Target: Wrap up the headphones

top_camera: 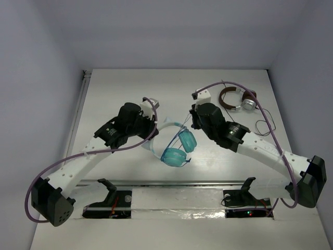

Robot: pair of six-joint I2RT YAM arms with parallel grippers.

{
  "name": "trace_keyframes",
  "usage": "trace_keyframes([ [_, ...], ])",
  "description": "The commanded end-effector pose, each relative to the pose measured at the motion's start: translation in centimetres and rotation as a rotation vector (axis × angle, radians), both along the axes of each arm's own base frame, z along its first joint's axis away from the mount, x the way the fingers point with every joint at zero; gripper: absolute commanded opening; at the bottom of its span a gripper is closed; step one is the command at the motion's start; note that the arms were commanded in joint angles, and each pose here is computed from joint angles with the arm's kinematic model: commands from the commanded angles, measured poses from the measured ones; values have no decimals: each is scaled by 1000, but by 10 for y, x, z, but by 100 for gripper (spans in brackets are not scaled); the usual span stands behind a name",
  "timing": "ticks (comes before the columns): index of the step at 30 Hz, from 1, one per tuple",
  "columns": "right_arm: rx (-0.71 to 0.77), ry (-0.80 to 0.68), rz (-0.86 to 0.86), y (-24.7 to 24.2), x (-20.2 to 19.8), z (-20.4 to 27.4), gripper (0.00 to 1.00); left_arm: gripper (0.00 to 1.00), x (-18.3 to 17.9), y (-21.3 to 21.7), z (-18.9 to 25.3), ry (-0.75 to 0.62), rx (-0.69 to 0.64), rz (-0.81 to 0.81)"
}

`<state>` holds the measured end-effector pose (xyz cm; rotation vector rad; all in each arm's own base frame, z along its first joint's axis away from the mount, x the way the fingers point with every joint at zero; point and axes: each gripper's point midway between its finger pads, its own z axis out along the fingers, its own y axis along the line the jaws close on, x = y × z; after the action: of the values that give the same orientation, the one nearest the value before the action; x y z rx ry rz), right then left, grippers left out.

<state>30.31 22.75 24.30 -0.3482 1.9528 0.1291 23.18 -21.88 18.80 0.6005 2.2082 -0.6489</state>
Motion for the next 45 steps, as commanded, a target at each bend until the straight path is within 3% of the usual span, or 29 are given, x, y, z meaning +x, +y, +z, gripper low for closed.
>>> trace_keyframes([
  [1, 169, -35, 20, 12, 1, 12, 0, 0, 0, -23, 66, -114, -196, -105],
  [7, 280, -19, 164, 33, -11, 12, 2, 0, 0, -28, 82, -121, -249, -144],
  [21, 675, 24, 593, 78, -54, 17, 7, 0, 19, -22, 171, -277, -463, -6],
  [30, 814, 158, 607, 78, -80, -13, 14, 0, 56, -9, 159, -288, -523, 229],
  [35, 933, 203, 613, 71, -99, -26, 23, 0, 59, -33, 133, -256, -514, 267],
  [41, 944, 234, 520, 50, -110, -44, 31, 0, 66, -36, 124, -251, -550, 342],
  [45, 977, 240, 427, 33, -112, -49, 31, 0, 69, -35, 116, -235, -603, 398],
])
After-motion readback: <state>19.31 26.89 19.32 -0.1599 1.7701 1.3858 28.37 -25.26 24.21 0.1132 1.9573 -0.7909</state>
